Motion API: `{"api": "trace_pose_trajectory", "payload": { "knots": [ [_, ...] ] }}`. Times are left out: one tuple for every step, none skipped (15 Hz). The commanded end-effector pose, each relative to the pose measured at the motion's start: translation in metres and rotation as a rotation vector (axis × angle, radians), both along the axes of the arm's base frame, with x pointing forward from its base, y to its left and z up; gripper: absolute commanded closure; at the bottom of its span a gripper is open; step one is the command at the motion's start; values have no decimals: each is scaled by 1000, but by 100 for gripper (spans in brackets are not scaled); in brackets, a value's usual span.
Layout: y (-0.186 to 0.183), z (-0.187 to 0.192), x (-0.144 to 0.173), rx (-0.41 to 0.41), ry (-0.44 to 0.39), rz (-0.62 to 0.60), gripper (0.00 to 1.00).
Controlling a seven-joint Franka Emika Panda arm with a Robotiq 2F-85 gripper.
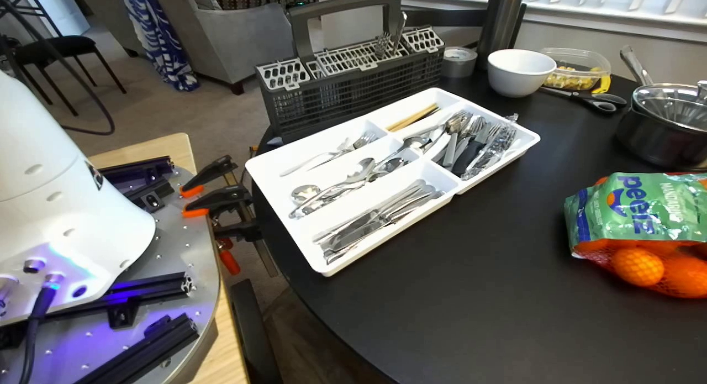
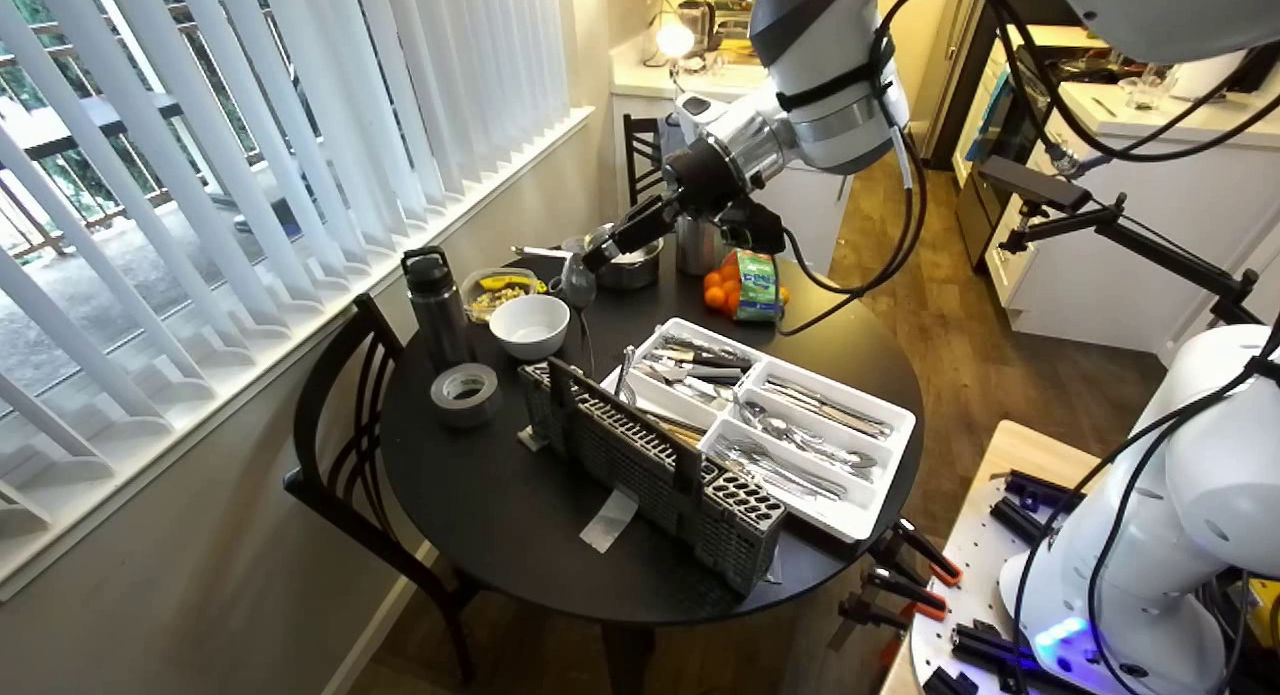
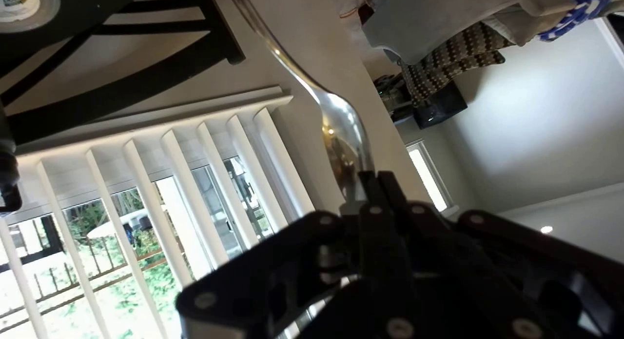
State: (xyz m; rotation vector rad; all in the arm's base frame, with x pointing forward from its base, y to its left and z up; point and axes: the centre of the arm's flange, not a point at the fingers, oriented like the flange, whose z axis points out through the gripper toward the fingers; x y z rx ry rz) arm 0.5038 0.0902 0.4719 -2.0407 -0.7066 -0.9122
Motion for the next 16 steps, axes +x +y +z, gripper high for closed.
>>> {"api": "trace_pose_trajectory", "payload": {
  "knots": [
    [6, 13, -18, -69, 27, -103, 98],
    [11, 19, -22, -107, 22, -142, 98],
    [15, 24, -27, -143, 13, -175, 98],
    [21, 29, -30, -183, 15, -221, 98],
    [24, 33, -31, -220, 26, -260, 98],
    [29, 37, -31, -258, 40, -306, 98],
    [33, 39, -29, -289, 51, -349, 98],
    [35, 40, -27, -321, 68, -389, 98],
    [36, 37, -24, -349, 85, -429, 98],
    [33, 32, -19, -376, 109, -463, 98],
    [25, 24, -12, -400, 145, -489, 98],
    [17, 15, -7, -423, 189, -513, 98],
    [4, 7, 0, -445, 233, -544, 98],
    [-13, -2, 8, -457, 282, -577, 98],
    [-28, -10, 15, -468, 330, -608, 98],
    [-45, -20, 22, -472, 386, -636, 98]
  ]
}}
